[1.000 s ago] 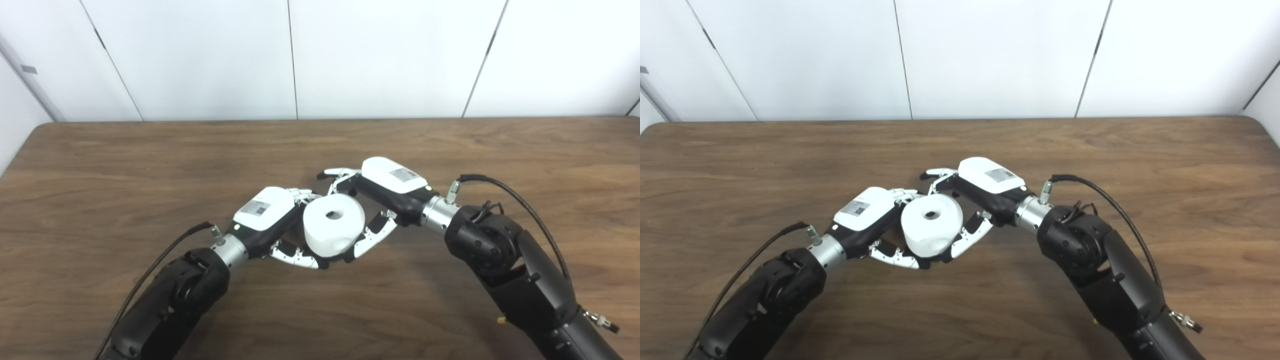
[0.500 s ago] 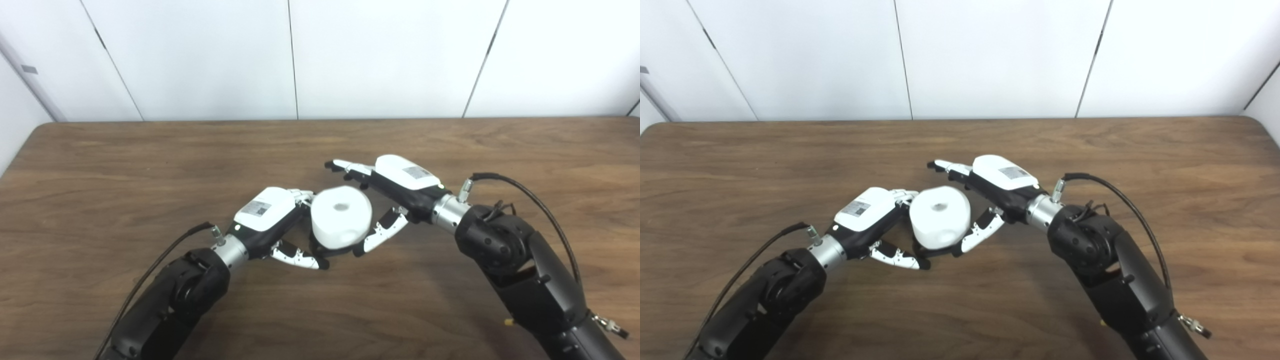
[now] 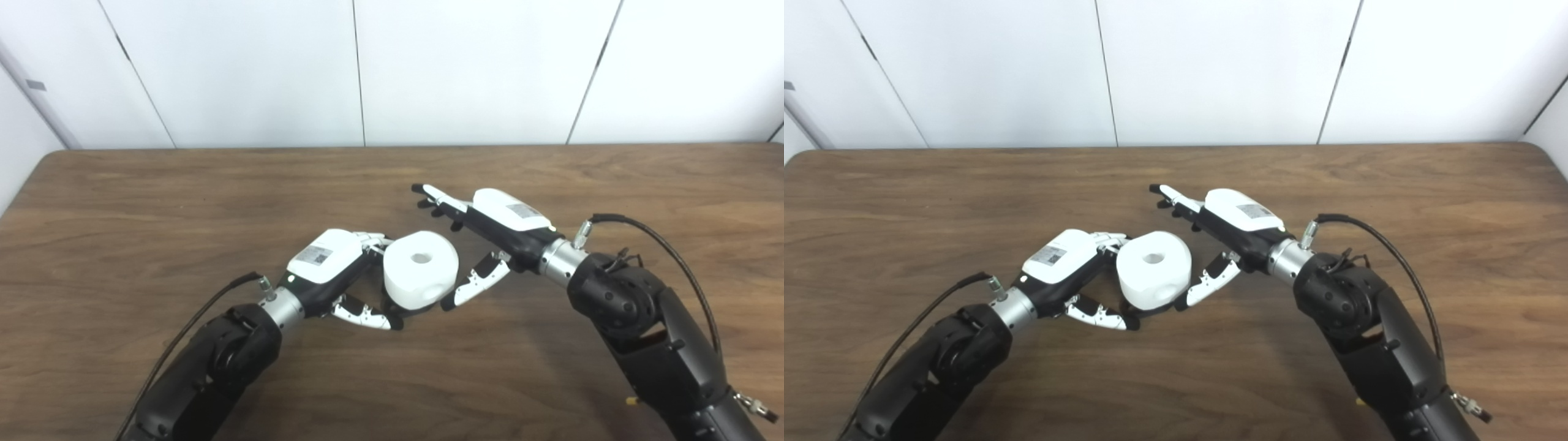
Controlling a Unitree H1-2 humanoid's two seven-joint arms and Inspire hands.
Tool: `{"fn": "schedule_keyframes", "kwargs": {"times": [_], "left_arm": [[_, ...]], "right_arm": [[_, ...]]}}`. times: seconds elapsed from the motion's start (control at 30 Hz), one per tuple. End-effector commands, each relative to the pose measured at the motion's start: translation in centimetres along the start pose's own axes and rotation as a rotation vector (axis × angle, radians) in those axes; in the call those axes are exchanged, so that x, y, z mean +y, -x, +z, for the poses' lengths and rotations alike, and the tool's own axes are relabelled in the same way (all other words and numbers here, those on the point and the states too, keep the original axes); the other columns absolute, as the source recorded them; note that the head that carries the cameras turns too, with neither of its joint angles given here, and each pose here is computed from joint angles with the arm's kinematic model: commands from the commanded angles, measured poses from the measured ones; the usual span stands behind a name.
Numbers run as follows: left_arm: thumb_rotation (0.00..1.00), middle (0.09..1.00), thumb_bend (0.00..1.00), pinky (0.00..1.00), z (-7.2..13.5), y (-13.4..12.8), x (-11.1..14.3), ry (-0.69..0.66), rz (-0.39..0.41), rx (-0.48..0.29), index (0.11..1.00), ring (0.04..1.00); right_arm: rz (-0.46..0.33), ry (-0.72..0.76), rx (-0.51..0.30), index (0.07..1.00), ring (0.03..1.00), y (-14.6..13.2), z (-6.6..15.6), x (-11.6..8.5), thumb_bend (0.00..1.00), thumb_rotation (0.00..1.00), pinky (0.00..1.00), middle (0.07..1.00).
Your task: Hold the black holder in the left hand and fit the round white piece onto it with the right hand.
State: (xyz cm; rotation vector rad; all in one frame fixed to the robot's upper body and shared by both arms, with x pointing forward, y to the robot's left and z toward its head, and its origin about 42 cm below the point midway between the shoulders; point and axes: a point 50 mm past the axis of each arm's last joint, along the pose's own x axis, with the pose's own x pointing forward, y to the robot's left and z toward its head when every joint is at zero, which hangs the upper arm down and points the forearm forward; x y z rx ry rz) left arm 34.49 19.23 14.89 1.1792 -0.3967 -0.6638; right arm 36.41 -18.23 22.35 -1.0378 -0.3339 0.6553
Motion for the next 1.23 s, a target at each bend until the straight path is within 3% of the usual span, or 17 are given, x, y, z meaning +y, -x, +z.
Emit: {"fn": "schedule_keyframes", "kwargs": {"times": [0.0,0.13,0.3,0.47,0.57,0.77,1.07,1.2], "left_arm": [[0.06,0.833,0.53,0.85,-0.3,0.0,-1.2,-0.021,-0.079,0.016,0.482,0.881],[0.06,0.835,0.52,0.85,-0.3,0.0,-1.3,-0.021,-0.08,0.017,0.482,0.886],[0.06,0.837,0.53,0.85,-0.4,0.0,-1.2,-0.024,-0.082,0.024,0.482,0.884],[0.06,0.836,0.53,0.84,-0.8,0.1,-1.2,-0.025,-0.075,0.024,0.482,0.882],[0.06,0.838,0.53,0.84,-0.9,0.1,-1.1,-0.024,-0.074,0.021,0.482,0.879],[0.06,0.846,0.53,0.84,-0.7,0.2,-0.7,-0.025,-0.082,0.026,0.482,0.882],[0.06,0.85,0.52,0.85,-0.8,0.4,-0.6,-0.031,-0.086,0.03,0.482,0.887],[0.06,0.849,0.52,0.85,-0.7,0.5,-0.6,-0.031,-0.09,0.036,0.482,0.888]], "right_arm": [[-0.052,0.042,-0.06,1.0,0.854,0.0,0.8,-2.2,0.94,0.3,0.71,0.916],[0.007,0.056,-0.037,1.0,0.896,0.1,0.8,-2.9,0.96,0.32,0.75,0.951],[0.12,0.081,0.016,1.0,0.912,1.4,-0.1,-4.8,0.99,0.21,0.73,0.985],[0.112,0.096,0.067,1.0,0.874,3.5,-1.9,-6.8,0.94,0.06,0.68,0.953],[0.041,0.08,0.127,0.977,0.848,4.8,-3.2,-7.9,0.88,0.02,0.65,0.927],[-0.231,-0.013,0.186,0.839,0.77,6.7,-4.0,-8.8,0.78,0.0,0.64,0.821],[-0.561,-0.214,0.195,0.788,0.717,7.1,-5.6,-7.1,0.73,0.0,0.55,0.809],[-0.633,-0.292,0.191,0.807,0.717,6.8,-5.9,-6.1,0.69,0.0,0.55,0.813]]}}
